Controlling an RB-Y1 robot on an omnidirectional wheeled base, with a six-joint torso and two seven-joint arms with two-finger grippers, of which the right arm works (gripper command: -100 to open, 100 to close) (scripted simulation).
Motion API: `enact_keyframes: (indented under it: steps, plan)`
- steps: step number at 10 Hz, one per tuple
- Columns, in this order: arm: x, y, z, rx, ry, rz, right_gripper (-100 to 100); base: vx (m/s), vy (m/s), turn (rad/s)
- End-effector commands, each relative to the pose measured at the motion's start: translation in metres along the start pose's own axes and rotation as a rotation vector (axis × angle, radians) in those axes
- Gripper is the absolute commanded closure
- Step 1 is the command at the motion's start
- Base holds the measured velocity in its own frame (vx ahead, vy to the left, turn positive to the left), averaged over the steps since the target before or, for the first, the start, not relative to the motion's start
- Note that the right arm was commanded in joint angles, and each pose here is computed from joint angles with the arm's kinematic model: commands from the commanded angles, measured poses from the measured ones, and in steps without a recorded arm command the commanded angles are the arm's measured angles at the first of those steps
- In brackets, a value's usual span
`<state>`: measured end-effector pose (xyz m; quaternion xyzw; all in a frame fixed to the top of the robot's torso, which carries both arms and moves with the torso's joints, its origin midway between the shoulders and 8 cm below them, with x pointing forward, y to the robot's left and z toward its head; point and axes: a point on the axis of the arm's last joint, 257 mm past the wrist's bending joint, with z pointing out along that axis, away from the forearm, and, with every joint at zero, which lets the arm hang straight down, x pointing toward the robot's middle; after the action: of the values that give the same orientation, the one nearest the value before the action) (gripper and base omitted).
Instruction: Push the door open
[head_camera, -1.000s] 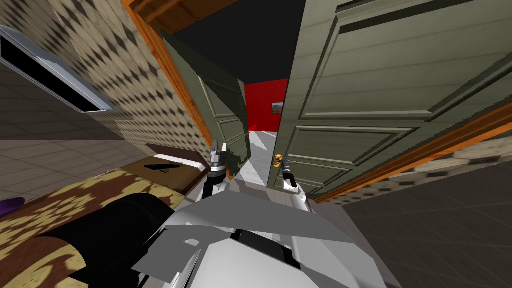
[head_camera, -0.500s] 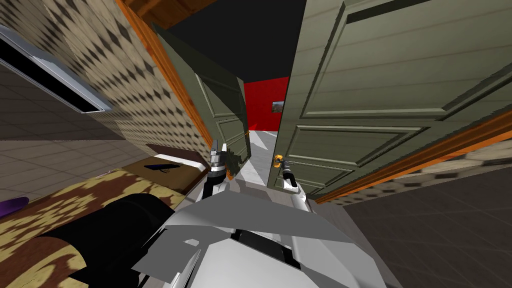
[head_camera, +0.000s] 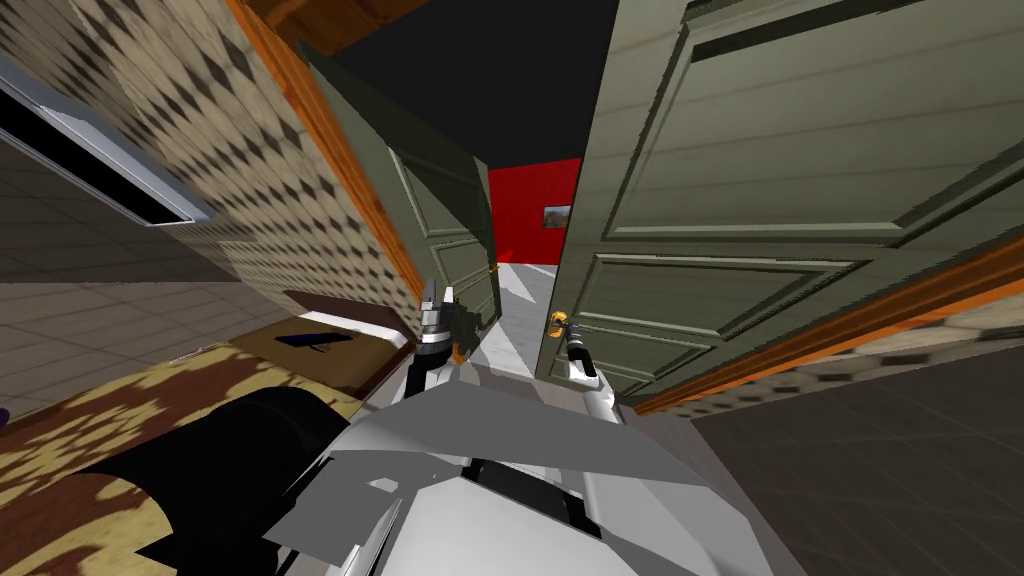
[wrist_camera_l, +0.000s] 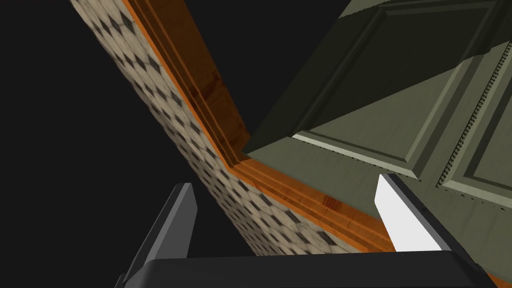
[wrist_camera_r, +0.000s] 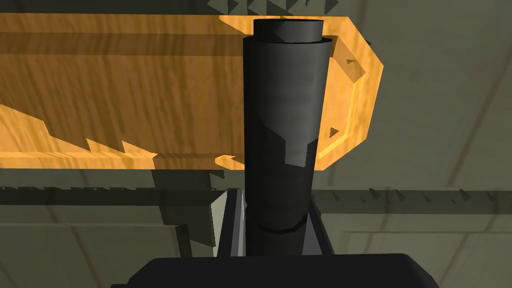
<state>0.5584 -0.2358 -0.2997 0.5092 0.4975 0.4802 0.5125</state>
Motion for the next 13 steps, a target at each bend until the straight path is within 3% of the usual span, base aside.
enact_keyframes:
  steps: [1, 13]
  plan:
    - [-0.016, 0.012, 0.0061, -0.024, -0.019, -0.014, 100, 0.162, 0.054, -0.026]
    - [-0.105, 0.014, 0.0004, -0.025, -0.168, -0.036, 100, 0.163, 0.075, -0.065]
